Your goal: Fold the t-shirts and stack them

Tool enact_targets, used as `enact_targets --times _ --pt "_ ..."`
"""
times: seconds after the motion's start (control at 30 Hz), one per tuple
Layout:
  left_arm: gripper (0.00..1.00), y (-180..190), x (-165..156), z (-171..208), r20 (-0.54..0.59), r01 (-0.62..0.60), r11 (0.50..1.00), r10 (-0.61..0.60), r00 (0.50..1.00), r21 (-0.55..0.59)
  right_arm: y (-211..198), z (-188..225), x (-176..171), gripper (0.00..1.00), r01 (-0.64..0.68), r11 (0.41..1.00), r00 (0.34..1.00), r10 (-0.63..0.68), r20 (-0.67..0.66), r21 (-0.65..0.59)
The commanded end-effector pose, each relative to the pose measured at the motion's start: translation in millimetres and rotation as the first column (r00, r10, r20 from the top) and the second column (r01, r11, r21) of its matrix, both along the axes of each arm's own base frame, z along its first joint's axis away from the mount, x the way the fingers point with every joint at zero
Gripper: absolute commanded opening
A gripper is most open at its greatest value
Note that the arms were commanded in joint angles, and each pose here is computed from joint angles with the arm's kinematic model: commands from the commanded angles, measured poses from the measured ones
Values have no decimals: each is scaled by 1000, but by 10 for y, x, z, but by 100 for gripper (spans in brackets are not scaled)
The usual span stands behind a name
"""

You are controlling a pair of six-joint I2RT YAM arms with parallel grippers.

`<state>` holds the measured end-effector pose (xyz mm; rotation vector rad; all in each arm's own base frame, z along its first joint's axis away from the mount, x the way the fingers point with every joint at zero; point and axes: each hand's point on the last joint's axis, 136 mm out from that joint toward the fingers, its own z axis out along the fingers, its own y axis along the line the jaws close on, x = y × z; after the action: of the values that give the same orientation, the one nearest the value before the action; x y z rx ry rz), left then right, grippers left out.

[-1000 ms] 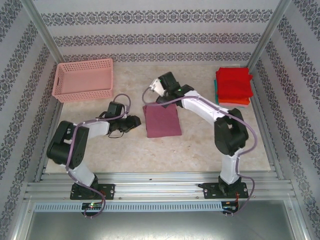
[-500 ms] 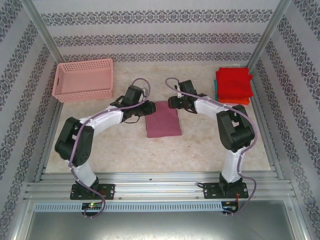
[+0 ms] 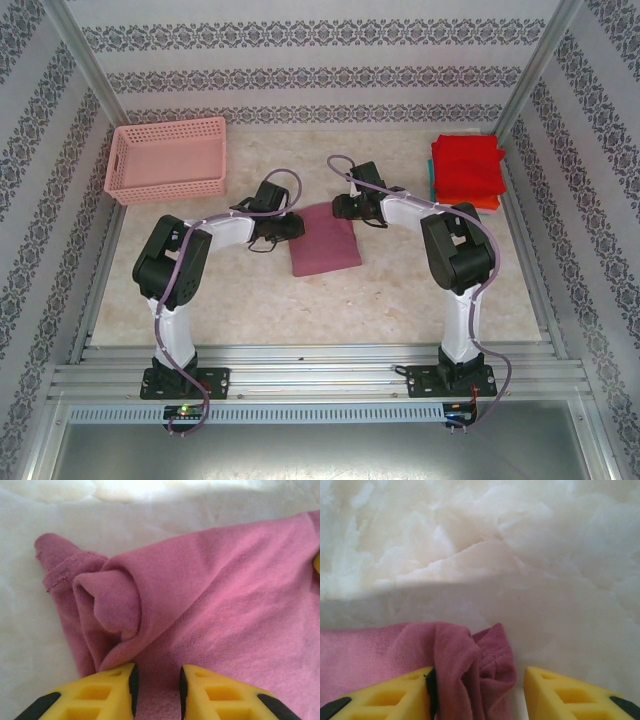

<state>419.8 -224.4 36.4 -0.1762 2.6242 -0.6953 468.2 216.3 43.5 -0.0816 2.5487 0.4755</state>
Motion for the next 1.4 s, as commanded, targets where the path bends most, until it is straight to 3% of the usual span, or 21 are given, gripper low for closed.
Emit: enact_targets --times 0.0,0.17,0.43,0.6,0.67,0.8,0.93,1.03,1.17,1.37 --pt "34 11 17 -51 1 -6 1000 6 1000 -14 -16 130 19 54 11 999 1000 -12 28 43" --pt "45 -39 39 56 22 9 999 -8 1000 -47 -117 320 -171 75 39 994 996 -47 72 103" --pt "73 16 -53 699 149 17 997 -5 989 -81 -63 199 -613 78 52 950 998 -38 -53 309" --pt "75 127 -196 519 104 -4 999 9 995 -42 51 33 -741 77 52 917 993 -5 -118 396" --pt "71 138 -246 358 61 -10 999 12 998 -35 94 -10 -759 76 50 905 991 8 -134 422" --pt "50 145 -303 71 -2 -23 999 23 1000 -27 194 -63 -787 73 39 885 986 39 -159 464" --pt "41 135 -327 -67 -33 -27 999 26 999 -24 214 -146 -805 70 55 878 981 41 -189 476" --pt "28 111 -334 -117 -42 -24 999 22 999 -32 298 -82 -818 66 29 852 982 74 -174 523" --pt "20 61 -342 -167 -56 -19 998 17 998 -52 444 52 -836 63 -29 818 981 134 -142 574" --pt "20 16 -337 -154 -54 -14 997 10 998 -71 569 -35 -873 64 -39 819 972 165 -169 573"
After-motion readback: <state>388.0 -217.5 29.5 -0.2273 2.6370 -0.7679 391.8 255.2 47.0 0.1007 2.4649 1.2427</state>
